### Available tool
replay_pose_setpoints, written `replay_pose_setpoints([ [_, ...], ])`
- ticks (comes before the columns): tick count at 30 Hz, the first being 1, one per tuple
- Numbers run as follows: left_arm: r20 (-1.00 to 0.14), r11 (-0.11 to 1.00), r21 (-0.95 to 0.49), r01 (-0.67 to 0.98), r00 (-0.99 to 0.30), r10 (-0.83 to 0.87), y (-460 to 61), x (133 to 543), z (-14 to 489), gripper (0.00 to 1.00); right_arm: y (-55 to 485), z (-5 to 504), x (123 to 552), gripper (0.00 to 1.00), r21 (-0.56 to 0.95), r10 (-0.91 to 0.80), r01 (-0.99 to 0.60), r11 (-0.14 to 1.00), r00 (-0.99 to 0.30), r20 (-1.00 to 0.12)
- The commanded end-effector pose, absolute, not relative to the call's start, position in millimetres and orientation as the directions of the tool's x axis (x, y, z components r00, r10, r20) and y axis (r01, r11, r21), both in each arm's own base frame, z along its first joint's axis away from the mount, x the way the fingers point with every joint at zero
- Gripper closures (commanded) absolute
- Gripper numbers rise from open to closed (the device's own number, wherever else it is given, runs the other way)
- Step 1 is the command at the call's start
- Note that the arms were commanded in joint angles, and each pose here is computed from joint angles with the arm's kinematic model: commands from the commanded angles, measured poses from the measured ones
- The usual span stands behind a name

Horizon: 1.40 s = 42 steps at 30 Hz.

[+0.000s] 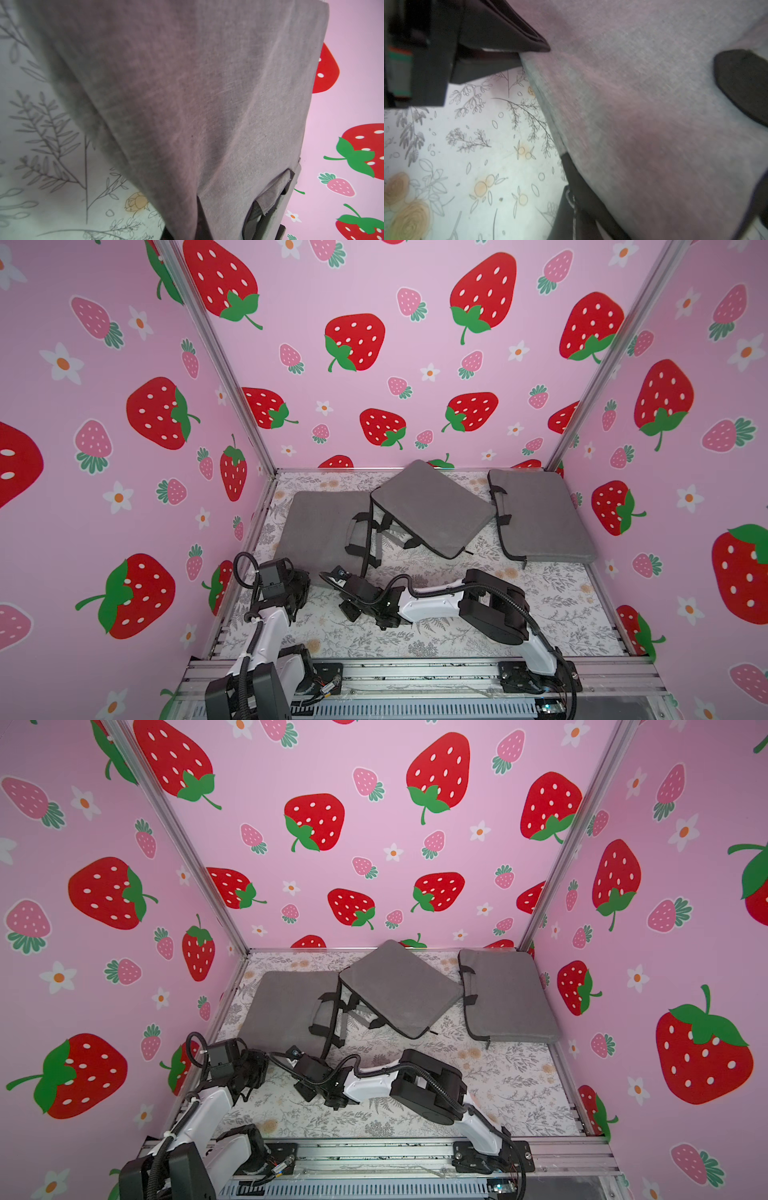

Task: Put the mouse into the laptop bag
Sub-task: Zip the zipper on the zippered laptop bag.

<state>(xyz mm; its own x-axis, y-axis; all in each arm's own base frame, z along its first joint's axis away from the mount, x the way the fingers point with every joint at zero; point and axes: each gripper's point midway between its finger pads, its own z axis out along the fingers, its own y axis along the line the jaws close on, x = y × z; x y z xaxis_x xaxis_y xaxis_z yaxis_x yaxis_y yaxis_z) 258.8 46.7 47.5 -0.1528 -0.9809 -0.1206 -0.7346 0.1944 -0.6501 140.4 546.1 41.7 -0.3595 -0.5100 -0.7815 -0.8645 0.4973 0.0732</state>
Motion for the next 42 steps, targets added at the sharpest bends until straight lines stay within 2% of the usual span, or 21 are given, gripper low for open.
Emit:
replay_pose_setpoints([
  [1,-0.207,0.213,-0.619,-0.756,-0.105,-0.973,74,262,65,1.0,520,36,143,1.0,0.025,-0.527,-0.844,0.536,-0.357,-0.771],
  [7,-0.195,0.181,-0.623,-0.761,-0.072,-0.978,81,258,61,1.0,483,22,164,1.0,0.003,-0.515,-0.804,0.594,-0.384,-0.767],
  [13,-0.158,0.179,-0.645,-0.743,-0.099,-0.982,75,261,67,1.0,496,33,174,1.0,-0.003,-0.53,-0.823,0.568,-0.363,-0.766],
  [14,-0.135,0.167,-0.651,-0.741,-0.103,-0.985,71,260,67,0.97,504,36,172,1.0,-0.003,-0.54,-0.84,0.543,-0.347,-0.767],
  [16,-0.076,0.136,-0.677,-0.723,-0.114,-0.991,60,261,64,0.83,516,36,172,1.0,-0.012,-0.556,-0.852,0.523,-0.33,-0.762],
  [18,-0.011,0.092,-0.682,-0.726,-0.115,-0.993,50,257,58,0.61,528,33,174,1.0,-0.012,-0.559,-0.857,0.516,-0.326,-0.762],
  [20,0.058,0.05,-0.684,-0.728,-0.122,-0.991,40,254,54,0.53,540,32,174,1.0,0.0,-0.559,-0.867,0.498,-0.321,-0.764],
  [24,0.168,-0.018,-0.698,-0.716,-0.14,-0.976,22,254,56,0.53,565,34,175,1.0,0.025,-0.561,-0.878,0.478,-0.327,-0.761],
  [29,0.226,-0.056,-0.697,-0.715,-0.144,-0.964,8,251,53,0.54,596,36,169,1.0,0.094,-0.547,-0.898,0.43,-0.341,-0.765],
  [33,0.17,-0.017,-0.717,-0.697,-0.152,-0.974,5,250,62,0.55,613,34,164,1.0,0.137,-0.542,-0.906,0.399,-0.355,-0.762],
  [38,0.123,-0.009,-0.753,-0.658,-0.126,-0.984,12,251,71,0.63,610,35,158,1.0,0.144,-0.543,-0.907,0.396,-0.358,-0.76],
  [42,0.141,-0.011,-0.74,-0.672,-0.139,-0.98,9,252,65,0.61,607,37,149,1.0,0.173,-0.52,-0.909,0.379,-0.364,-0.773],
])
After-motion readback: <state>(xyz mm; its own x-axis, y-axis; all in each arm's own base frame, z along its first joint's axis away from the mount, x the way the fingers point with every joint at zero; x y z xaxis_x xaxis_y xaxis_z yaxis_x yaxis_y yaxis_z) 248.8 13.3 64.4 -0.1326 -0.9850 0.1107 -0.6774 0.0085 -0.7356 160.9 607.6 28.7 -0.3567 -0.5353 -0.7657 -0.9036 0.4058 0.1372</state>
